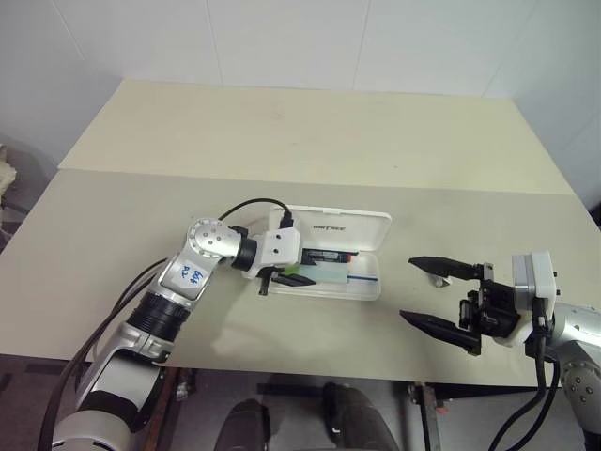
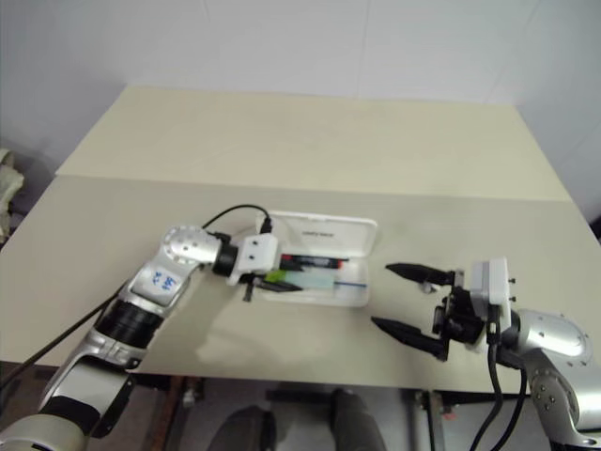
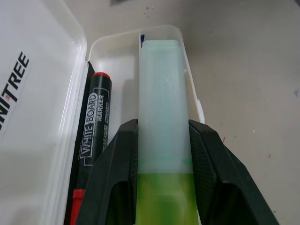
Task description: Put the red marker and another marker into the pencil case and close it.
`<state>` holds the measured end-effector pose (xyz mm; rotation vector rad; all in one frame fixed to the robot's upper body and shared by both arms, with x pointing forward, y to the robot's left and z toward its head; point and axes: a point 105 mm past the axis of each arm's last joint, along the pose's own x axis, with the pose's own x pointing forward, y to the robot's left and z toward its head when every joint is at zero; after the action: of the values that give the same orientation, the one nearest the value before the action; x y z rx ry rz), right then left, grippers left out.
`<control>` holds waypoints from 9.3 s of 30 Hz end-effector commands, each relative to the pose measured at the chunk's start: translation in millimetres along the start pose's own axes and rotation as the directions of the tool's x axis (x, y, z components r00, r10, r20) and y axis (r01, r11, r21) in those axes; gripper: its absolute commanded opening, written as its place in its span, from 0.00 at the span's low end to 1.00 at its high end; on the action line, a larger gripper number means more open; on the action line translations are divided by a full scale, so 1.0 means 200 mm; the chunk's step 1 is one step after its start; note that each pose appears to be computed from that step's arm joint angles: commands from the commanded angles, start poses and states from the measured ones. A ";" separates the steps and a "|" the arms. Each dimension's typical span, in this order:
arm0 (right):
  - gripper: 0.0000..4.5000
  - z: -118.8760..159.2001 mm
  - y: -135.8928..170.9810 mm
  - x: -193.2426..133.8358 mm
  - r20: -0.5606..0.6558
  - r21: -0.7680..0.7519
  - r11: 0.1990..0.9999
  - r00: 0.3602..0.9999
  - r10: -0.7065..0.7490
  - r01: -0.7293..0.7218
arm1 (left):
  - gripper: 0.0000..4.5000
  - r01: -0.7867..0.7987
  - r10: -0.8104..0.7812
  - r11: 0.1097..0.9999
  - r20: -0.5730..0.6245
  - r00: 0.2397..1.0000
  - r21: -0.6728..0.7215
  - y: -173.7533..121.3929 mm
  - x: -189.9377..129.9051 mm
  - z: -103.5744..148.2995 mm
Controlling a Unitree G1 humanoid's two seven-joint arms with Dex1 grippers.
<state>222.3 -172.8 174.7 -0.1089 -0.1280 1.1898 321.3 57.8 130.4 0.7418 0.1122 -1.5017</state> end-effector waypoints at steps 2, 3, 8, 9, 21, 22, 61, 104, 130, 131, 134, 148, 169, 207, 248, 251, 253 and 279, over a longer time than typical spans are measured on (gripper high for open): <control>1.00 0.03 0.01 0.01 0.014 -0.029 1.000 1.000 0.010 -0.010 | 0.25 -0.001 0.001 0.999 -0.005 1.000 0.043 0.01 0.00 0.05; 1.00 0.03 0.02 0.01 0.014 -0.029 1.000 1.000 0.010 -0.010 | 0.25 0.000 0.001 0.999 -0.005 1.000 0.042 0.01 0.00 0.05; 1.00 0.03 0.01 0.00 0.014 -0.027 1.000 1.000 0.007 -0.006 | 0.25 -0.003 0.004 0.999 -0.030 1.000 0.042 0.00 0.00 0.02; 1.00 0.03 0.01 0.00 0.014 -0.026 1.000 1.000 0.006 -0.006 | 0.25 -0.006 0.007 0.999 -0.031 0.999 0.042 0.00 0.00 0.02; 1.00 0.02 0.00 0.00 0.006 -0.022 1.000 1.000 -0.005 0.006 | 0.98 0.002 -0.001 0.999 -0.011 1.000 0.048 0.00 0.02 0.05; 1.00 0.02 0.00 0.00 0.006 -0.023 1.000 1.000 -0.006 0.006 | 0.99 0.001 -0.001 0.999 -0.008 1.000 0.049 0.00 0.02 0.06; 1.00 -0.15 -0.33 -0.08 -0.115 -0.055 0.884 0.876 -0.468 0.465 | 0.99 -0.236 0.251 0.966 0.603 0.757 -0.105 -0.18 -0.29 0.47; 0.80 -0.64 -0.40 -0.29 -0.569 0.001 0.563 0.463 -0.679 0.826 | 1.00 -0.187 0.267 0.963 0.588 0.764 -0.196 -0.30 -0.85 0.19; 0.09 -0.03 -0.21 0.23 -0.304 -0.003 0.967 0.921 -0.243 0.254 | 1.00 -0.128 0.214 0.975 0.614 0.760 -0.181 -0.28 -0.82 0.20; 0.09 -0.01 -0.16 0.27 -0.308 -0.017 0.985 0.936 -0.170 0.173 | 1.00 -0.126 0.211 0.976 0.616 0.759 -0.180 -0.29 -0.82 0.20; 0.09 0.00 -0.11 0.34 -0.323 -0.064 0.997 0.944 -0.061 0.043 | 1.00 -0.119 0.203 0.977 0.621 0.757 -0.176 -0.29 -0.80 0.20; 0.09 -0.05 -0.14 0.45 -0.445 -0.192 0.958 0.889 0.108 -0.213 | 1.00 -0.145 0.228 0.972 0.614 0.756 -0.183 -0.33 -0.78 0.21; 0.09 -0.24 -0.22 0.34 -0.507 -0.128 0.971 0.855 0.109 -0.200 | 1.00 -0.148 0.231 0.972 0.615 0.754 -0.184 -0.31 -0.77 0.22; 1.00 0.15 -0.02 0.11 -0.023 -0.092 0.990 0.995 0.102 -0.104 | 0.96 -0.483 0.529 0.848 0.421 0.737 -0.221 0.06 -0.82 0.04; 1.00 0.09 -0.02 0.06 -0.056 -0.125 0.992 0.998 -0.036 0.028 | 0.02 0.170 0.067 0.788 0.358 0.931 -0.592 0.34 -0.37 -0.04; 1.00 0.09 -0.04 0.03 -0.026 -0.108 0.992 0.997 -0.069 0.066 | 0.02 0.214 -0.002 0.803 0.357 0.934 -0.557 0.31 -0.33 -0.03; 1.00 0.07 -0.06 0.01 -0.010 -0.096 0.991 0.996 -0.093 0.091 | 0.02 0.225 -0.027 0.808 0.348 0.937 -0.544 0.29 -0.31 -0.04; 1.00 -0.05 -0.05 -0.17 -0.031 -0.045 0.992 0.992 -0.119 0.118 | 0.02 0.353 -0.270 0.686 0.228 0.935 -0.636 0.00 -0.11 -0.18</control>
<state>223.2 -200.2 155.1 -0.1362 -0.0870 1.0854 340.0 87.3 125.1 0.0466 0.6089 -1.6338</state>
